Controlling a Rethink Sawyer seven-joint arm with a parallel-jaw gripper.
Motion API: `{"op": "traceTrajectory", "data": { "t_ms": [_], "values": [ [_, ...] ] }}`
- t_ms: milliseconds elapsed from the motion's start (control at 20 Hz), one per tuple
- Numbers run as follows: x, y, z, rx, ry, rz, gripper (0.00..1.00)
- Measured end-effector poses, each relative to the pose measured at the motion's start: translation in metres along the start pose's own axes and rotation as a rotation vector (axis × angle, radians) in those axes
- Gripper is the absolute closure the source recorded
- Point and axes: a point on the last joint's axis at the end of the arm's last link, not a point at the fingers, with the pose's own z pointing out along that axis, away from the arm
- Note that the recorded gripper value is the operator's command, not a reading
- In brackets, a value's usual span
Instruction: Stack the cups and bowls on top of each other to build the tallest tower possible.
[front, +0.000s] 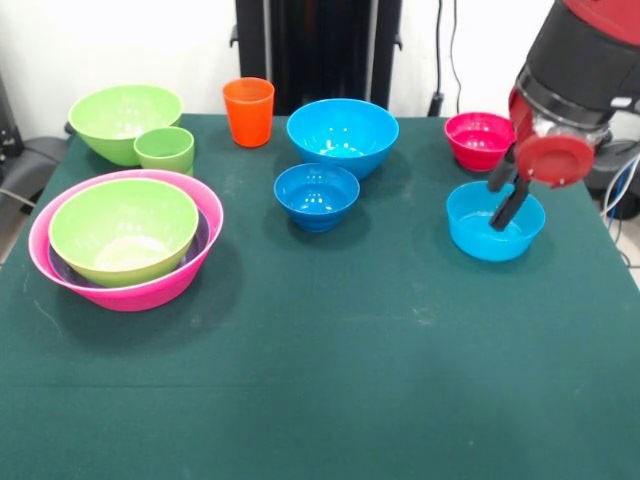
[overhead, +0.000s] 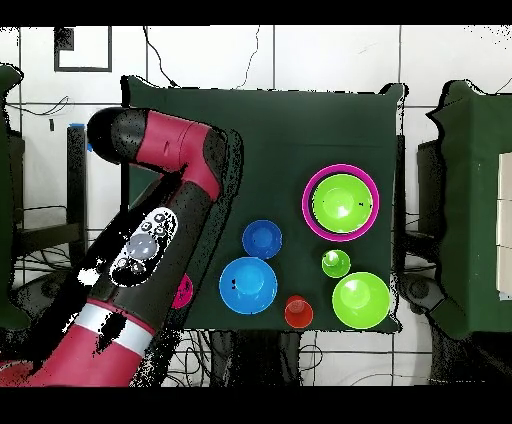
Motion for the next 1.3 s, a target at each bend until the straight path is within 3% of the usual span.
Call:
{"op": "traceTrajectory", "data": {
  "t_ms": [250, 750, 1050, 1300],
  "values": [
    [0.002, -0.015, -0.015, 0.003, 0.015, 0.014, 0.0],
    [0.028, -0.028, -0.028, -0.001, 0.061, 0.018, 0.0],
    [0.046, -0.035, -0.026, 0.002, 0.072, 0.007, 0.0],
    [0.055, -0.041, -0.011, 0.013, 0.06, -0.004, 0.0]
  ]
}}
